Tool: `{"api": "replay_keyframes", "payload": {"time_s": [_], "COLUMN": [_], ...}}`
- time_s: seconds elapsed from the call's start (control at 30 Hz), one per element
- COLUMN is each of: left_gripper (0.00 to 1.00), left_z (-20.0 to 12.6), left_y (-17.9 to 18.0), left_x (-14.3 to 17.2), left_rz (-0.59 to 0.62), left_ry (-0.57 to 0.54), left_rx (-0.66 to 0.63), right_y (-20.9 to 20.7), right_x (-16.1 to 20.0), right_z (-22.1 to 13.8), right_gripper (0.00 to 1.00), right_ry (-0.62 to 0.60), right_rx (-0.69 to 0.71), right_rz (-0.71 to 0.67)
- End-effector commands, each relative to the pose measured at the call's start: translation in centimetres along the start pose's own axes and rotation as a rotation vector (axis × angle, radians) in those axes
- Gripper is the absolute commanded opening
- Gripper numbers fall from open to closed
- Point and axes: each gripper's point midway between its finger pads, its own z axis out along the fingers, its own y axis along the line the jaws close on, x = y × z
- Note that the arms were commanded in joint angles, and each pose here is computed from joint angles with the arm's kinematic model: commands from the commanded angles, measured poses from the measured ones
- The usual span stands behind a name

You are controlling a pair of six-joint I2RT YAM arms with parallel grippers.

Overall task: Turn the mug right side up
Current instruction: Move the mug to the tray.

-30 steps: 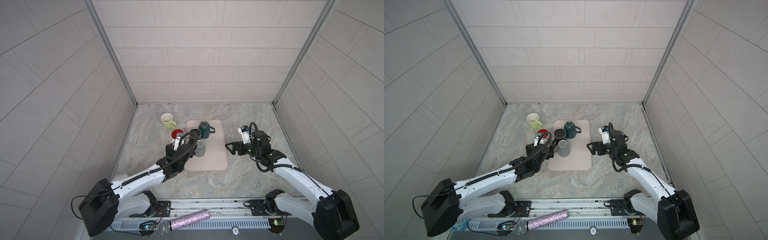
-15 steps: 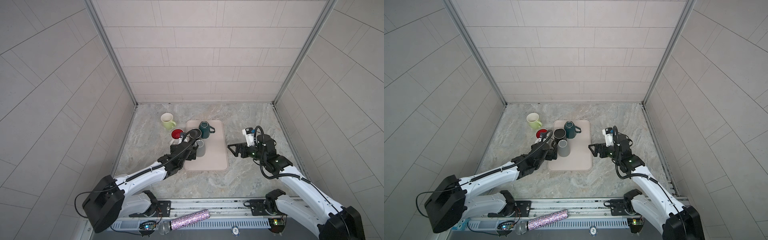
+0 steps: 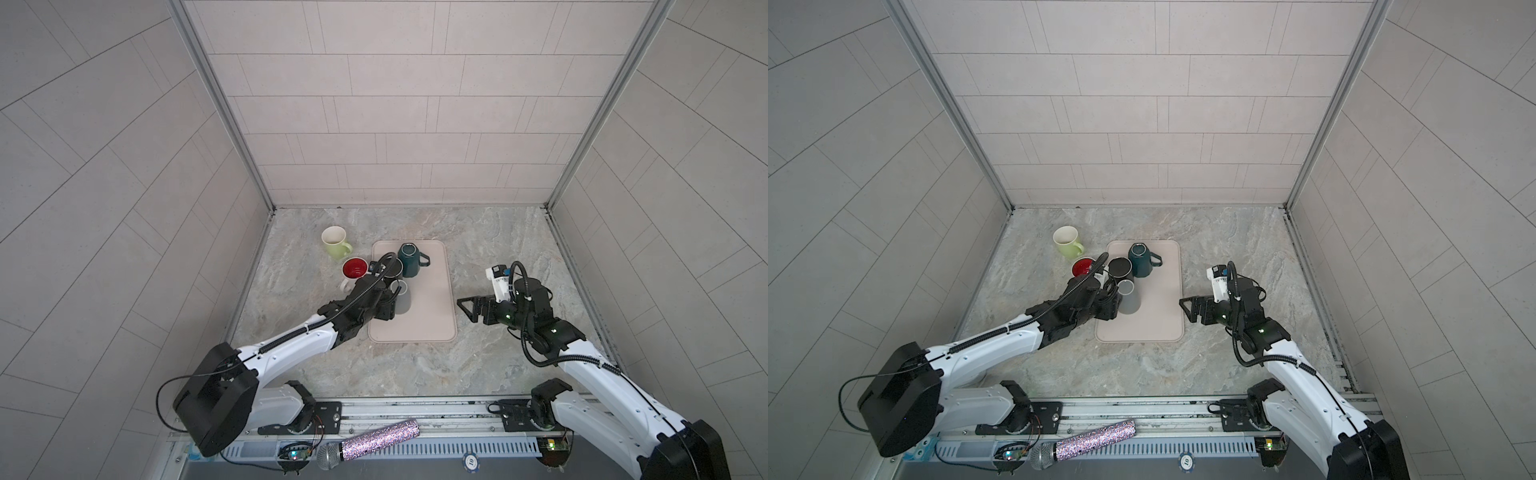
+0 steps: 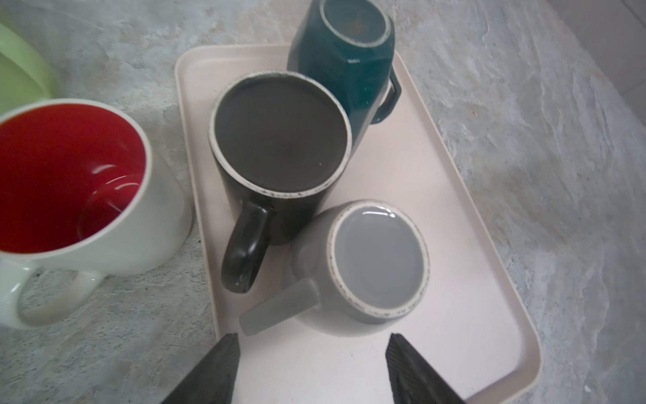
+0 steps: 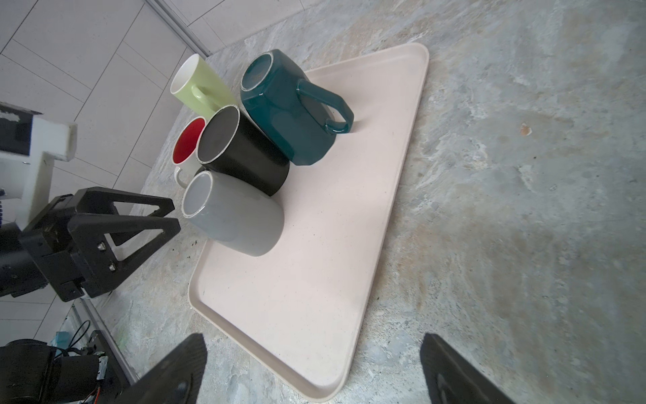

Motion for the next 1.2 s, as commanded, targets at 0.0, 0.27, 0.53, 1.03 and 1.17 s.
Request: {"api": "replay_keyframes", "payload": {"time_s": [0.0, 0.27, 0.53, 1.03, 1.17], "left_gripper": [0.64, 0.62, 0.59, 0.56, 0.56], "left_z": [0.4, 2.1, 3.6, 3.3, 3.0], "left_y": [-1.2, -1.5, -3.4, -6.5, -7.9], "left_x": [0.0, 0.9, 1.0, -0.1, -0.2], "left_rz": [0.043, 0.084, 0.097, 0.101, 0.118], "left_ry": [0.030, 0.098, 0.156, 0.123, 0.120], "left_rx": [0.060, 0.055, 0.131, 0.224, 0.250], "right_y": [-0.1, -0.5, -0.9, -1.4, -1.3], "right_x": [0.3, 0.7, 1.1, 1.4, 1.5], "right_z": [-0.1, 0.2, 0.1, -0.1, -0.1], "right_gripper": [0.97, 0.97, 0.97, 0.97, 0.97], "right_ry": [-0.002, 0.010, 0.021, 0.023, 0.026], "right_rx": [-0.003, 0.008, 0.018, 0.029, 0.024], "right_rz": [0.010, 0.007, 0.012, 0.030, 0.032]}}
